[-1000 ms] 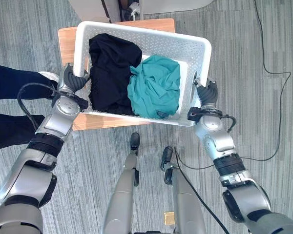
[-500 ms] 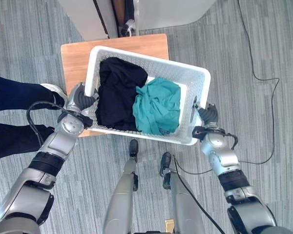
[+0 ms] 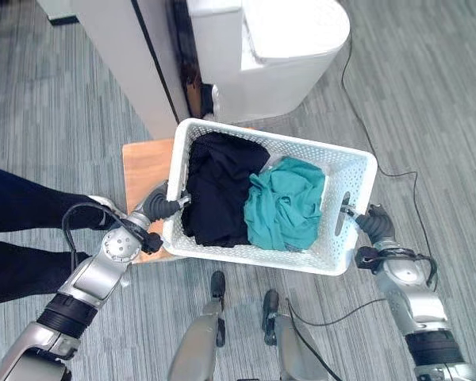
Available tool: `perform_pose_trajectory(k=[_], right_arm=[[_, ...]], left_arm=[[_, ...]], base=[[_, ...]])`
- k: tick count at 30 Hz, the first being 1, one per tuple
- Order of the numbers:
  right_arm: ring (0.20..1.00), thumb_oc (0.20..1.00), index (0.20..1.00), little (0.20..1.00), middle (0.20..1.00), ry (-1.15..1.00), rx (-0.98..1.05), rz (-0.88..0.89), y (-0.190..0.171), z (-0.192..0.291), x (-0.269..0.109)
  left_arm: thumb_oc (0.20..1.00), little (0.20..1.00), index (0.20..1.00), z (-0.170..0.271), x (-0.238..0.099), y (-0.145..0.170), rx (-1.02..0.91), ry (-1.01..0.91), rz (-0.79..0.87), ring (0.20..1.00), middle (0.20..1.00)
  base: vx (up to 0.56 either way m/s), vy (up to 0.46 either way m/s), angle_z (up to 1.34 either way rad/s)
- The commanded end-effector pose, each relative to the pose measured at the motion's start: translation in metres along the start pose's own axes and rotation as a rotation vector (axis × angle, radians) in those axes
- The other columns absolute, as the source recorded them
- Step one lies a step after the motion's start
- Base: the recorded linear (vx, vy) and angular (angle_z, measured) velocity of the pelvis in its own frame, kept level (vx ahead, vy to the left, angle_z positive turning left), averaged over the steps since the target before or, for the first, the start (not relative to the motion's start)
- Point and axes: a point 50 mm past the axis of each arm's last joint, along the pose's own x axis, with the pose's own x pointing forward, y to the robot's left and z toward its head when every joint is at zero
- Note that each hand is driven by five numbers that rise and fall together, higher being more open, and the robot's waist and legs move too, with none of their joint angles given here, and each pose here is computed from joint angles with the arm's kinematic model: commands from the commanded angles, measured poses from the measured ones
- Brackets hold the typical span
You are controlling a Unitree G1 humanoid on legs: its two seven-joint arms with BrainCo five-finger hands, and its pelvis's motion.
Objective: Grab the laundry basket,head to the washer,open it,put in the laundry and shut it.
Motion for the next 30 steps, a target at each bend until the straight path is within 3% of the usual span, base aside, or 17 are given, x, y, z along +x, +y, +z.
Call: perform_pose_trajectory(k=[1,13,19,26,30], right_arm=[[0.200,0.200,0.200,0.200,0.200,-0.048,-0.075,-0.124,-0.056,0.016,-0.014],[0.200,0.200,0.200,0.200,0.200,-0.056,-0.077,-0.236,-0.100,0.024,-0.052],[0.200,0.200,0.200,0.200,0.200,-0.062,-0.051,-0.233,-0.094,0.024,-0.044],[0.200,0.200,0.200,0.200,0.200,-0.045,-0.047,-0.216,-0.084,0.017,-0.037],[0.200,0.200,0.200,0.200,0.200,-0.011,-0.037,-0.205,-0.080,0.007,-0.037]], left_arm=[[0.200,0.200,0.200,-0.008,-0.014,0.019,-0.001,-0.007,0.003,0.200,0.200],[0.200,0.200,0.200,0.012,-0.006,0.009,-0.010,-0.086,-0.090,0.200,0.200],[0.200,0.200,0.200,0.026,0.015,0.011,-0.003,-0.128,-0.076,0.200,0.200],[0.200,0.200,0.200,0.075,0.057,0.005,0.044,-0.242,-0.117,0.200,0.200],[0.200,0.200,0.200,0.075,0.066,0.007,0.045,-0.222,-0.109,0.200,0.200]], base=[[0.06,0.056,-0.03],[0.00,0.042,-0.12],[-0.13,0.011,-0.69],[-0.16,0.003,-0.81],[-0.13,-0.114,-0.87]])
